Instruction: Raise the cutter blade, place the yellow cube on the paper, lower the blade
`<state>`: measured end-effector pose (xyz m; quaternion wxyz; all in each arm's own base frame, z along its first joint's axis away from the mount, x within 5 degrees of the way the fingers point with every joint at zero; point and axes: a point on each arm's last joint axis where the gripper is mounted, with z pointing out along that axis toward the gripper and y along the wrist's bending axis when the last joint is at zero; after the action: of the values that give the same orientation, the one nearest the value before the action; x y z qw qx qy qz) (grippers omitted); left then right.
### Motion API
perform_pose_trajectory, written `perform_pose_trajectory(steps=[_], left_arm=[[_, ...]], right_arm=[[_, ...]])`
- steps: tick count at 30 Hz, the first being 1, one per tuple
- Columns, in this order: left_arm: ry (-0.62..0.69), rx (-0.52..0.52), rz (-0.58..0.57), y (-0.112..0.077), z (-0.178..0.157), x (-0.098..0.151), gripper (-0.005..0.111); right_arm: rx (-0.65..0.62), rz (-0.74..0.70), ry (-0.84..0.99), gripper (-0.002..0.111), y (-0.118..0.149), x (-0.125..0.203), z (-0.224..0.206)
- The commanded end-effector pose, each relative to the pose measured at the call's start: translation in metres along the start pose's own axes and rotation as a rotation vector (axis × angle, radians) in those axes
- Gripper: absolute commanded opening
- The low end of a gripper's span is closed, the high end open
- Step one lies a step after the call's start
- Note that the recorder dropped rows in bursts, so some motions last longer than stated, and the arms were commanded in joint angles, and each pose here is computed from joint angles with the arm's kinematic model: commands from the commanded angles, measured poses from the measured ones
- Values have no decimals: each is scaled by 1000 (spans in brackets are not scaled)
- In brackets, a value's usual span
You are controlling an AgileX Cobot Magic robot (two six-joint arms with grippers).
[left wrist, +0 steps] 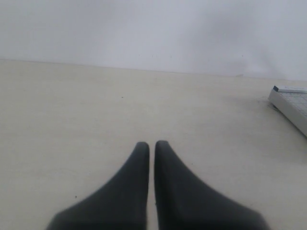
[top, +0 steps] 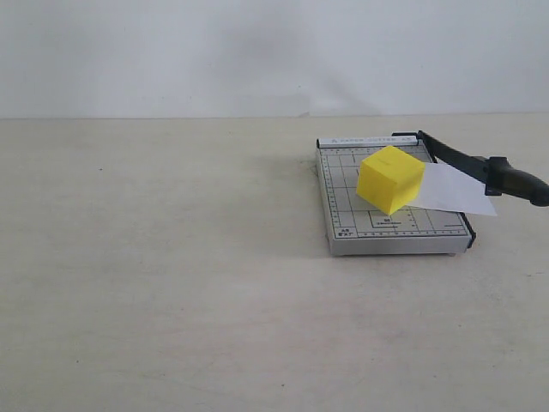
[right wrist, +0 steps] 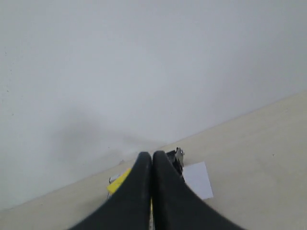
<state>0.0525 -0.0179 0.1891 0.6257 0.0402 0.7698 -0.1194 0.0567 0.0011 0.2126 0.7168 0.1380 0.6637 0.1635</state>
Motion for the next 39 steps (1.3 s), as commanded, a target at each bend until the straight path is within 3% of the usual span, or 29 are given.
perform_pose_trajectory(steps=[1,5,9,11,13,15,16,22,26,32,39], left_arm=[[-6,-3,-22,0,0,0,4],[-6,-3,-22,0,0,0,4],[-6,-3,-22,0,0,0,4],[-6,-3,-22,0,0,0,4],[-6,-3,-22,0,0,0,4],[-6,-3,-22,0,0,0,4],[-6,-3,-22,0,0,0,4],[-8,-3,-22,0,0,0,4],[-8,-3,-22,0,0,0,4],[-8,-3,-22,0,0,0,4],[-8,-3,-22,0,0,0,4]], right_arm=[[-38,-3,83,0,10,-6,-3],[-49,-29,204,0,22,-21,4],[-57,-216,325,9,37,-46,24],[-46,-283,361,22,41,-59,40],[-16,-330,419,42,44,-69,63],[19,-303,484,67,46,-77,88],[40,-276,535,73,47,-79,102],[87,-310,965,64,55,-89,178],[111,-359,1158,64,59,-102,209],[104,-386,1271,64,61,-108,232],[113,-384,1368,64,49,-81,251]])
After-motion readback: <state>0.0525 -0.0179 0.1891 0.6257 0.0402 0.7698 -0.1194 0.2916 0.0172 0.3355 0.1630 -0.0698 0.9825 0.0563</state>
